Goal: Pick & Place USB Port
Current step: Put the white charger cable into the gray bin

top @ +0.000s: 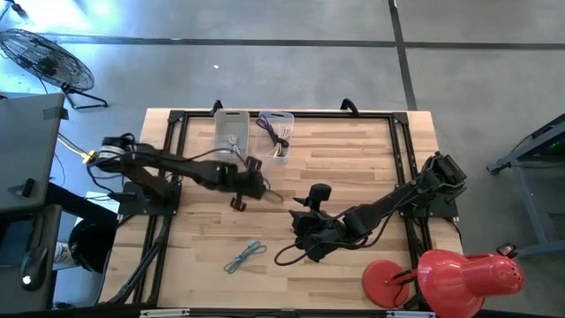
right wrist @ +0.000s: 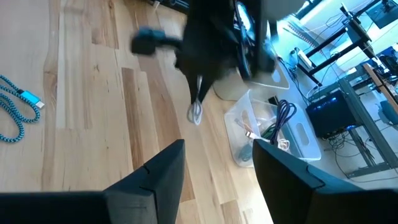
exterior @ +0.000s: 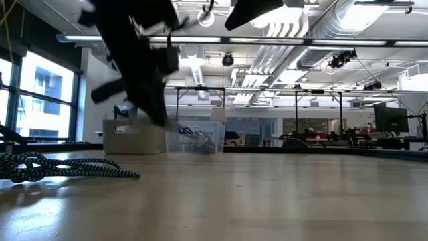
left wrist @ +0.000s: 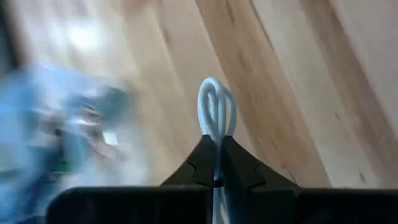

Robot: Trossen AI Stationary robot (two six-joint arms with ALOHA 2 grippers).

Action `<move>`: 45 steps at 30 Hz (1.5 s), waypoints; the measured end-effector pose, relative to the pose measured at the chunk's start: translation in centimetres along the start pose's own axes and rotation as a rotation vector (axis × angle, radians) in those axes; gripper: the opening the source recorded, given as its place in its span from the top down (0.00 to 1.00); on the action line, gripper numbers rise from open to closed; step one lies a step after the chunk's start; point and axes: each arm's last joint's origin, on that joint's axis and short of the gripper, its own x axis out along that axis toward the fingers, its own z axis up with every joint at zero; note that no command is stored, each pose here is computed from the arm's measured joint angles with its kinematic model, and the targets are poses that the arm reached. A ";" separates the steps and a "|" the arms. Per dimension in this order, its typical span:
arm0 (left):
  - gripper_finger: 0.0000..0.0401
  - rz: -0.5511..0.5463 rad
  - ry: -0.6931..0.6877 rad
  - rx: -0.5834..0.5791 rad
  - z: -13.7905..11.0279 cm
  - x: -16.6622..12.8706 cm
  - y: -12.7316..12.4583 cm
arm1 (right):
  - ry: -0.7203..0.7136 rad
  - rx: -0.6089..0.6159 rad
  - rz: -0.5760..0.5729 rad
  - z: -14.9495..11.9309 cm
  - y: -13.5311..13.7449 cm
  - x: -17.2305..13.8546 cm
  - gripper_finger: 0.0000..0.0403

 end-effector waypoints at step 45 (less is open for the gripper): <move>0.80 0.123 0.423 -0.166 -8.9 -4.1 11.8 | 0.054 0.046 0.056 -0.6 0.1 0.0 0.55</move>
